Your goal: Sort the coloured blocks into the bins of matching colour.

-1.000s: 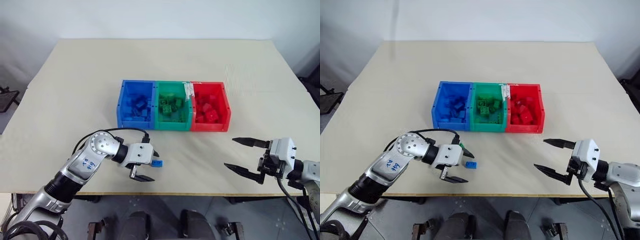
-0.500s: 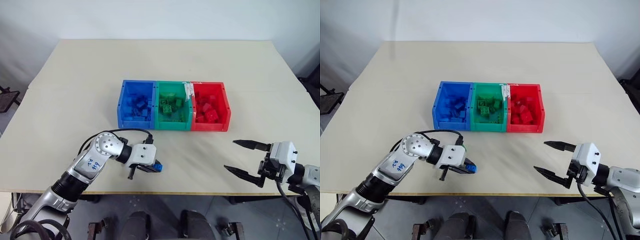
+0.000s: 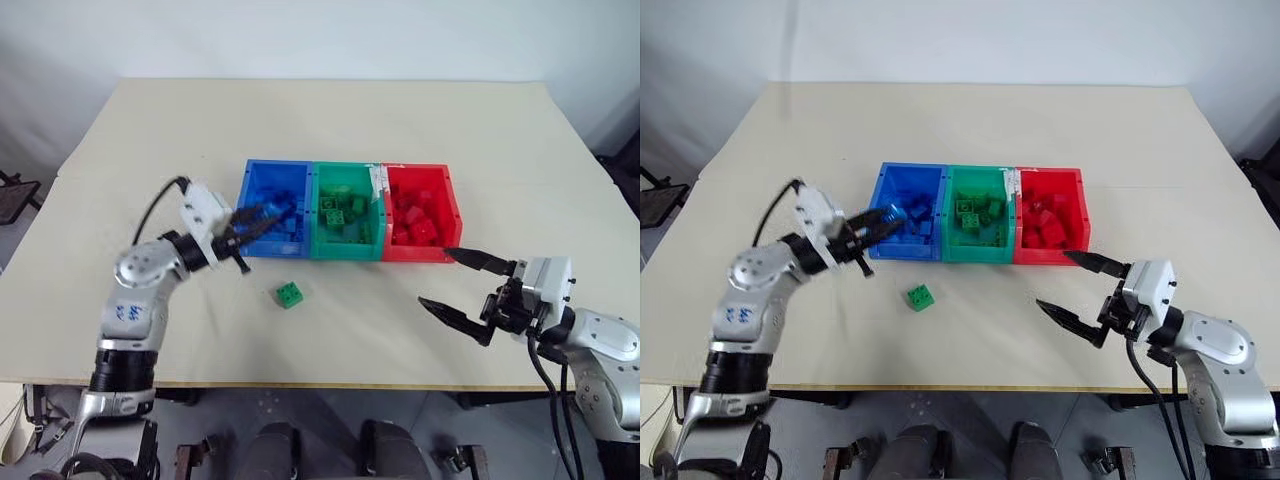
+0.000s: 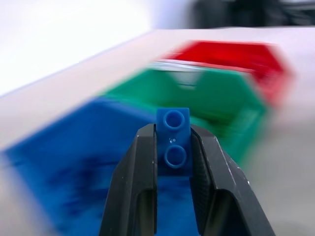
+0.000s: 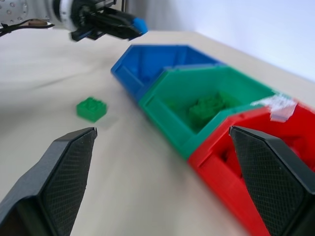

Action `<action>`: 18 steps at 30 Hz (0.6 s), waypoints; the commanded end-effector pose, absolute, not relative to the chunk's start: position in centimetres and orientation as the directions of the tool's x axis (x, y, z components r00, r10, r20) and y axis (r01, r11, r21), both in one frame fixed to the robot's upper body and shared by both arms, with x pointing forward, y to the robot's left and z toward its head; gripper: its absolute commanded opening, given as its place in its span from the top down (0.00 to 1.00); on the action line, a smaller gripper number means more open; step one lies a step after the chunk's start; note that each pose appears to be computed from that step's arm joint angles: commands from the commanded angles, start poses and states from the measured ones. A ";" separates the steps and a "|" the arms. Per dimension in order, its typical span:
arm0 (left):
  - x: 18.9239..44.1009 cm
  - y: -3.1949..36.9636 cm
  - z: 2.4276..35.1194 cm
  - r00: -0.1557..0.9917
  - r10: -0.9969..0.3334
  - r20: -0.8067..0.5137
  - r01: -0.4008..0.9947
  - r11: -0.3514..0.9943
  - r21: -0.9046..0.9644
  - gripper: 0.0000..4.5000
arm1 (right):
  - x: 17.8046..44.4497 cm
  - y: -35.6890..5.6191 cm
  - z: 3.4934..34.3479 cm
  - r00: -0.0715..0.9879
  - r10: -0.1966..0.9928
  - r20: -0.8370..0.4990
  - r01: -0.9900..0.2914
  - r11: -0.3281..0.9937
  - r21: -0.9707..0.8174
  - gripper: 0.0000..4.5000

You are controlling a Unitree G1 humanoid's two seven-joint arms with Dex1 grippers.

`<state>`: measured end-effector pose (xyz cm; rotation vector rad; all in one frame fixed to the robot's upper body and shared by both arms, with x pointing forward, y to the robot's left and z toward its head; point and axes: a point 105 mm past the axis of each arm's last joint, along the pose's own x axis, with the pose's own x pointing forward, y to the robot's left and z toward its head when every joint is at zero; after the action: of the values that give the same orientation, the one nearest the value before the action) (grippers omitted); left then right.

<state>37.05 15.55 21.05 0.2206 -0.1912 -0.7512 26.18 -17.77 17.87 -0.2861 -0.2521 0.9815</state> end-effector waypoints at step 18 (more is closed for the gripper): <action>34.2 18.7 20.9 0.707 -0.704 0.074 0.663 0.695 0.278 0.17 | 27.5 -17.4 17.9 0.493 0.866 0.086 -0.789 0.487 -0.374 0.00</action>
<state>35.16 18.06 19.34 0.2234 -0.1133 -0.7615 27.57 -17.51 17.47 -0.2773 -0.2576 1.0102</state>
